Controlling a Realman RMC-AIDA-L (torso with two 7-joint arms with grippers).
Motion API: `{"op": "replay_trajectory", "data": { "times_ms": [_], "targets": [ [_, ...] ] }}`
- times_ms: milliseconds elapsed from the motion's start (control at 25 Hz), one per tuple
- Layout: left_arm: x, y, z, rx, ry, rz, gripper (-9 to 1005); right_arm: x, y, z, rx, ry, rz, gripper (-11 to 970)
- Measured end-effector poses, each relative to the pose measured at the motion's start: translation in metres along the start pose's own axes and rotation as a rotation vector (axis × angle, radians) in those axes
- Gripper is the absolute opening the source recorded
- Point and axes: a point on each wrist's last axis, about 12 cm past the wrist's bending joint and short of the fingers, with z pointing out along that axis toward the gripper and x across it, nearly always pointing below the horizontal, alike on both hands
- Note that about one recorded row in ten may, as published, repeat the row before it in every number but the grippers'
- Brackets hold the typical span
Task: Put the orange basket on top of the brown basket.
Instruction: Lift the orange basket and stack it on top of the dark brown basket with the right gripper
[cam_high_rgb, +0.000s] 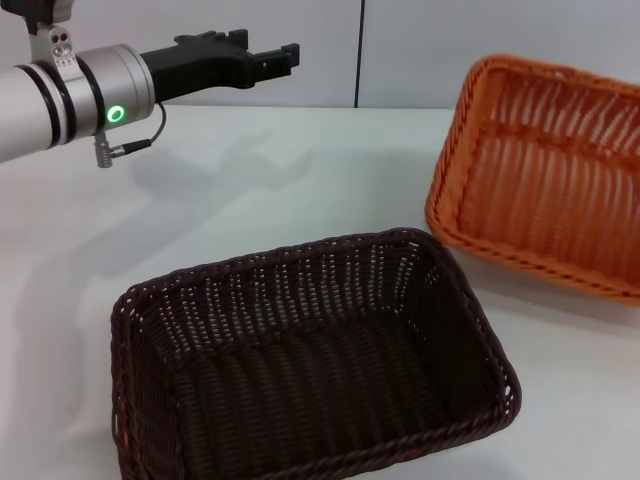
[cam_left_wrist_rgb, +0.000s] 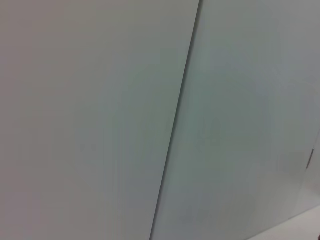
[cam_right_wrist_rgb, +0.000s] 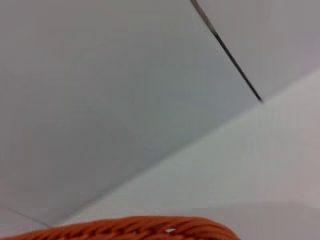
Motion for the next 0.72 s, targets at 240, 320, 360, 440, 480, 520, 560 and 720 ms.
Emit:
{"op": "replay_trajectory", "data": {
  "times_ms": [240,320,360,440,480,520,560,720],
  "targets": [
    [-0.002,0.002,-0.003,0.0,-0.013,-0.002,844,-0.004,0.004,-0.007,-0.126,-0.121,0.018,205],
    [-0.003,0.001,-0.003,0.004,-0.014,-0.001,844,-0.006,0.006,-0.011,-0.178,-0.173,0.042,206],
    [-0.003,0.001,-0.003,0.004,-0.014,-0.001,844,-0.007,0.007,-0.013,-0.208,-0.197,0.055,206],
    [-0.004,0.002,-0.004,0.01,-0.014,0.003,844,-0.01,0.017,-0.017,-0.304,-0.241,0.057,207],
    [-0.004,0.002,-0.004,0.011,-0.015,0.003,844,-0.01,0.017,-0.017,-0.304,-0.241,0.057,208],
    [-0.004,0.002,-0.004,0.011,-0.015,0.003,844,-0.011,0.021,-0.018,-0.339,-0.246,0.054,208],
    [-0.004,0.002,-0.004,0.011,-0.015,0.003,844,-0.013,0.028,-0.018,-0.378,-0.245,0.048,209],
    [-0.005,0.004,-0.006,0.006,-0.018,0.002,844,-0.015,0.053,-0.017,-0.513,-0.205,0.011,210]
  ]
}}
